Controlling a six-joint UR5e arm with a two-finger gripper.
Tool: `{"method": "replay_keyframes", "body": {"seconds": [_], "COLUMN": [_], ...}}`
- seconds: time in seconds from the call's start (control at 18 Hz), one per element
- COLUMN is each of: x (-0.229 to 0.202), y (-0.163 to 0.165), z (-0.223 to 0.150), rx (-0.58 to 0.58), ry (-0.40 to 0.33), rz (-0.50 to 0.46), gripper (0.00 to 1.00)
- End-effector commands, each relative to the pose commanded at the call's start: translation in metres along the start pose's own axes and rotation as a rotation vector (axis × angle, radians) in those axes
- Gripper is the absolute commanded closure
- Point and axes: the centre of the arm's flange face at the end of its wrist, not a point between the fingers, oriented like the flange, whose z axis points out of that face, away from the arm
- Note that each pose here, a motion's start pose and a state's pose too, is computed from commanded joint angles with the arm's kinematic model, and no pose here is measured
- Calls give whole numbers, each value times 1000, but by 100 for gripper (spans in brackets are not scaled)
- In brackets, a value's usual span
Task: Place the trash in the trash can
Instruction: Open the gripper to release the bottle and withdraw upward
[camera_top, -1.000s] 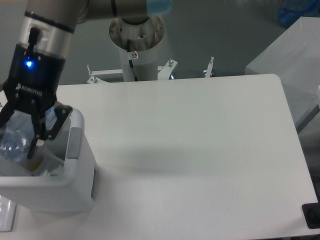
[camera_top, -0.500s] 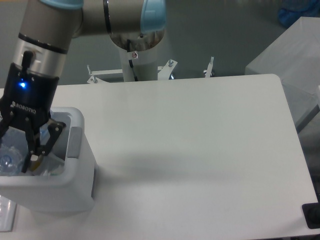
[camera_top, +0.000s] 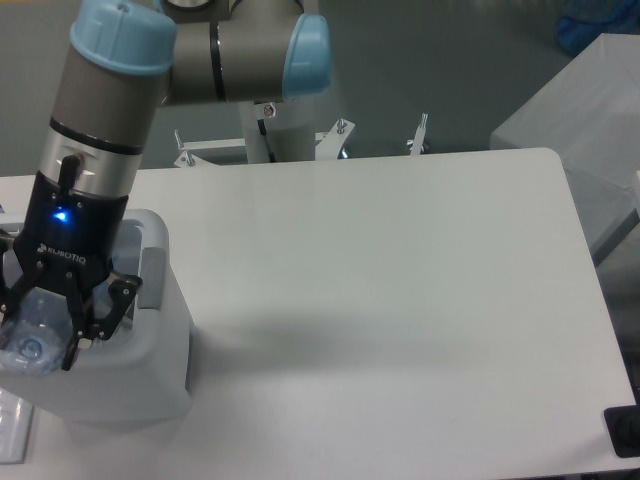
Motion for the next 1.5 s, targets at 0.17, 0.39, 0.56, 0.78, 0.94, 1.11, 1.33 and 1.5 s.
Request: {"method": "replay_keyframes", "body": {"seconds": [0.17, 0.39, 0.56, 0.78, 0.94, 1.11, 1.33, 1.5], "x": [-4, -2, -27, -95, -136, -157, -176, -191], "y": [2, -3, -6, -11, 11, 42, 76, 96], "z": [5, -1, -11, -46, -57, -69, -95, -103], "rx": [-8, 4, 17, 43, -38, -206, -361, -410], "ry": [-3, -7, -36, -133, -313, -454, -476, -505], "rz": [10, 18, 60, 26, 38, 258, 391, 364], "gripper": [4, 0, 0, 0, 0, 0, 0, 0]}}
